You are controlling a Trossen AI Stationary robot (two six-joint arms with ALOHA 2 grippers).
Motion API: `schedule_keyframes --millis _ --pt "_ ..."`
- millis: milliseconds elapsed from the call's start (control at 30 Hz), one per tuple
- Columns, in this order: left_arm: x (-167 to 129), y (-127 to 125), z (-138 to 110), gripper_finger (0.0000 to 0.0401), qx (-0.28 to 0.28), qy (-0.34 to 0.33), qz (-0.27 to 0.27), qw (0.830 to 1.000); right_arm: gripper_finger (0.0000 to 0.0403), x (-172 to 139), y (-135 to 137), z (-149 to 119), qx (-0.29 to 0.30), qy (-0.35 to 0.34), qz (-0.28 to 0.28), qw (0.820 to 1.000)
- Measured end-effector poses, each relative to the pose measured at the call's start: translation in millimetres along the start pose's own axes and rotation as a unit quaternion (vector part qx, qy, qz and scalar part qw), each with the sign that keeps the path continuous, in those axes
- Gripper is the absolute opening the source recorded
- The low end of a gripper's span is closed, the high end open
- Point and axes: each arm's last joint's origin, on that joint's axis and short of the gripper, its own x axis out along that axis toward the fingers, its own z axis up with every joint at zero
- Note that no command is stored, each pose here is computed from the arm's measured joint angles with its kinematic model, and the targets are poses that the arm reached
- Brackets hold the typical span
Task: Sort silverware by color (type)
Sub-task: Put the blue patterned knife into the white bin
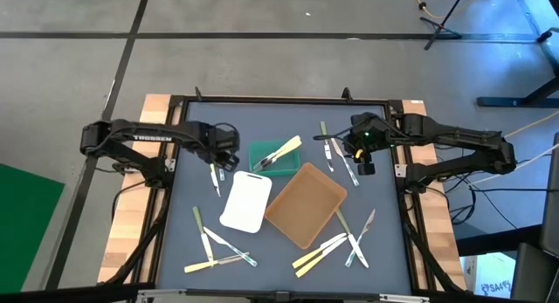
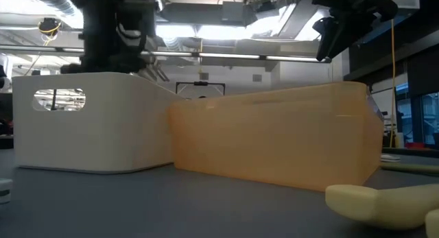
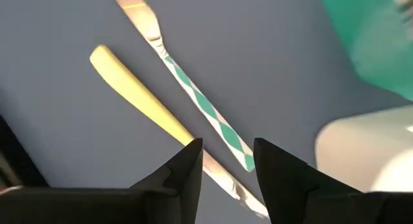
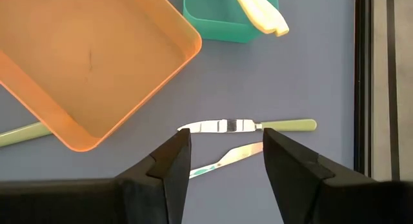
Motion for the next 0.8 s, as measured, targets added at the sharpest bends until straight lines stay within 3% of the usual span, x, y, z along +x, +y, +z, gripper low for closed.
schedule_keyframes --millis 800 --pt "53.0 11.7 -16.5 0.0132 -0.113 -0.018 -0.029 0.993 0.0179 0.0 0.0 0.0 0.0 0.0 0.0 1.0"
